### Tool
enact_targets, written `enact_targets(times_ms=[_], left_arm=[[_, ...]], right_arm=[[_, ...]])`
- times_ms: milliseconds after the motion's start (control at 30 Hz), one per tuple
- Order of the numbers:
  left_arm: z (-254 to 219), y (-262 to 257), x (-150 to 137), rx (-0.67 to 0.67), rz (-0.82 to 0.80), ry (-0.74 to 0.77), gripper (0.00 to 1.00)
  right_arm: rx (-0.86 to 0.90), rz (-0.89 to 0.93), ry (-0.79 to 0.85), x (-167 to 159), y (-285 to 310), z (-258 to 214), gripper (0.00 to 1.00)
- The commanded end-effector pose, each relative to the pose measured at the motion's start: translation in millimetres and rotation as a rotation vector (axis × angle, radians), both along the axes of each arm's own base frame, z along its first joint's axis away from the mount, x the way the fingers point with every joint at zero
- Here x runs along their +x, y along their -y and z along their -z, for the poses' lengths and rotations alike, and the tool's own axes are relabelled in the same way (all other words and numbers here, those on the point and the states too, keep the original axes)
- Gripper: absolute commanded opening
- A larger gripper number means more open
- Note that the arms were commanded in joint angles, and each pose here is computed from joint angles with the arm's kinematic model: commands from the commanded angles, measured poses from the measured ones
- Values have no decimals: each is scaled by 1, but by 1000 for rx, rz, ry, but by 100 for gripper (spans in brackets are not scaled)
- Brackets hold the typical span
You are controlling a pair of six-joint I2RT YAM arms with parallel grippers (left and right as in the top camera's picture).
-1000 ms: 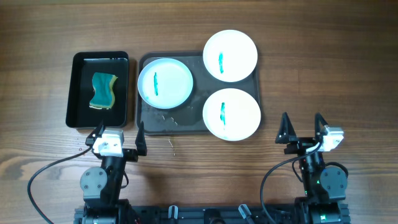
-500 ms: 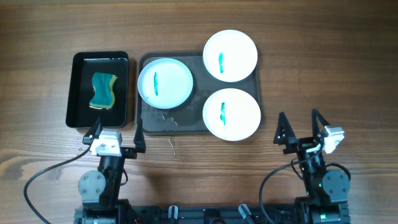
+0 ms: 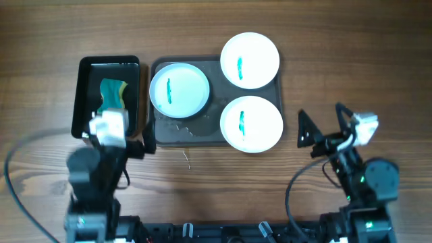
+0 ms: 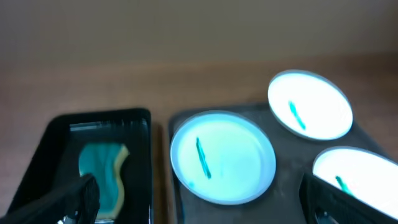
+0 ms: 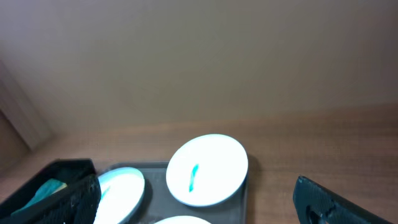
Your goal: Clean dirty plates on tray and stack at the side
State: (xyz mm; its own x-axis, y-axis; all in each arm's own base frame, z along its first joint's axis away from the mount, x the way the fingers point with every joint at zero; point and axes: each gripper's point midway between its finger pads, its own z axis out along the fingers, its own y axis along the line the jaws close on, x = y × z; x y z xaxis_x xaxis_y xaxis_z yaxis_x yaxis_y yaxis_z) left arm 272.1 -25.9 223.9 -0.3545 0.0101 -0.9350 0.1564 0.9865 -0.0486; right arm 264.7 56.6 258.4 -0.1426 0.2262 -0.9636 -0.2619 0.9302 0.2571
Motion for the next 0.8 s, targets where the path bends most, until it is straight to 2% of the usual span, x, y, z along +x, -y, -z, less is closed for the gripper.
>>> enact_targets(times_ms=[0,167,267,367,500,633,767], left_arm=[[-26,3,25,-2,21,-137,100],[-24,6,49,-11,40,-404,100],[-14,6,60,-16,42,-515,100],[1,8,69,-39,42,-569,100],[17,33,72,-212,99,-661,100],[21,32,76,-202,100,-662,100],[30,0,79,-101,-69,-670,100]], right_arm=[[-35,-35,-95,23,-7,-17,100],[-35,-81,-310,50,-16,-11,100],[-26,-123,-430,62,-23,-6,100],[-10,-168,-487,78,-32,-3,100],[128,-224,-540,95,-48,6,100],[158,-289,-578,99,-62,17,97],[169,-315,-629,101,-79,28,95]])
